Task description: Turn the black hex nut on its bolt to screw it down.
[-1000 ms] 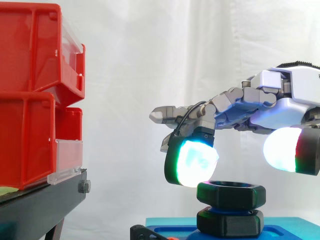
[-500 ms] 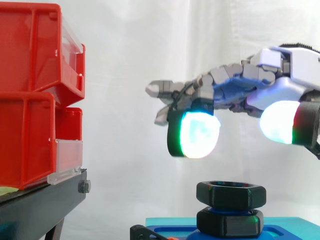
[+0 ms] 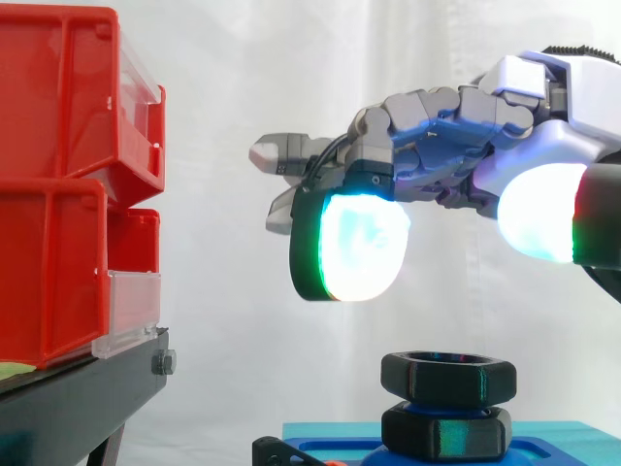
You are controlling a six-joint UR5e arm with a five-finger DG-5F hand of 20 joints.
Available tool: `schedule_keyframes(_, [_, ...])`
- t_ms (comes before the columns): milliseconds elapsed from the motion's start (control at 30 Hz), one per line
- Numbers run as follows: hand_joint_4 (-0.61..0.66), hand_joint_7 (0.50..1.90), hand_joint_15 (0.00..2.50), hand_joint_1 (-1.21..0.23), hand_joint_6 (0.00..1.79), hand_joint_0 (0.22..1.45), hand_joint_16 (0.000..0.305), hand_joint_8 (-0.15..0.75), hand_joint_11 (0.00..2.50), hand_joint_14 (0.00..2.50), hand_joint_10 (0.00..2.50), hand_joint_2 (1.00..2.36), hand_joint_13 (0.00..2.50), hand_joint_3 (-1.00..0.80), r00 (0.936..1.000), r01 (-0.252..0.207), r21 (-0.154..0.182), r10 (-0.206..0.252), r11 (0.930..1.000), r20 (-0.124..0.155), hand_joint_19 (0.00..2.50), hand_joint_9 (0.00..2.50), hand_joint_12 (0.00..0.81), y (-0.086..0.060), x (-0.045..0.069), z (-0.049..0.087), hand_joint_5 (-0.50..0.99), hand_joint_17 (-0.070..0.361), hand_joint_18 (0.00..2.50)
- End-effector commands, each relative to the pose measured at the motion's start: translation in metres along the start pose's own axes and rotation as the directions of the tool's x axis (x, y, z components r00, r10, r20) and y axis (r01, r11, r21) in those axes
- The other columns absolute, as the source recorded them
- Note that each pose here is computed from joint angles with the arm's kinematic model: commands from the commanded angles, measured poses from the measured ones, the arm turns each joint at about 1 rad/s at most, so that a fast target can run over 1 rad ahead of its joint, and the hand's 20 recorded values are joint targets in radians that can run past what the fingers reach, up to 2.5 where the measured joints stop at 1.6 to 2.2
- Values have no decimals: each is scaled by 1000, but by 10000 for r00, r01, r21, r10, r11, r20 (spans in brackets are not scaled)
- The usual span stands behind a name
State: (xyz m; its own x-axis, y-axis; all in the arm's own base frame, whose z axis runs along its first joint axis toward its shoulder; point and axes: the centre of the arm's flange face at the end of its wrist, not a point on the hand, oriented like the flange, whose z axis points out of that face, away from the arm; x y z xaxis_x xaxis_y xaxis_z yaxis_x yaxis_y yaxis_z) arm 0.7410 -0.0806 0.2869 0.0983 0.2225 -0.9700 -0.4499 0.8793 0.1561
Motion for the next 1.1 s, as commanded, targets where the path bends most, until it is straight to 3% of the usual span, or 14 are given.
schedule_keyframes(0, [262,1131,8,-411,504,512,54,307,226,0,5,1000,99,-500,9996,-144,93,146,9999,-256,100,449,363,8,6,2,-117,122,27])
schedule_keyframes(100, [265,1129,0,-411,505,512,54,307,231,0,5,1000,99,-500,9980,-315,253,328,9992,-545,101,448,362,10,16,2,-116,122,28])
schedule_keyframes(600, [242,958,4,-412,627,513,54,311,241,0,5,1000,104,-500,9972,-338,189,350,9992,-660,103,460,361,15,19,4,-127,122,36])
schedule_keyframes(1000, [246,954,0,-413,631,514,54,309,233,0,5,1000,105,-500,9963,-193,296,217,9994,-830,98,460,361,8,20,-3,-128,121,39])
schedule_keyframes(1033, [239,1033,0,-433,600,515,54,312,217,0,5,1000,132,-500,9963,-150,311,175,9994,-842,67,484,363,7,20,-4,-118,122,80])
schedule_keyframes(1067, [246,1028,0,-433,600,515,54,312,205,0,4,1000,132,-500,9962,-140,313,166,9994,-856,68,487,363,7,21,-5,-118,122,80])
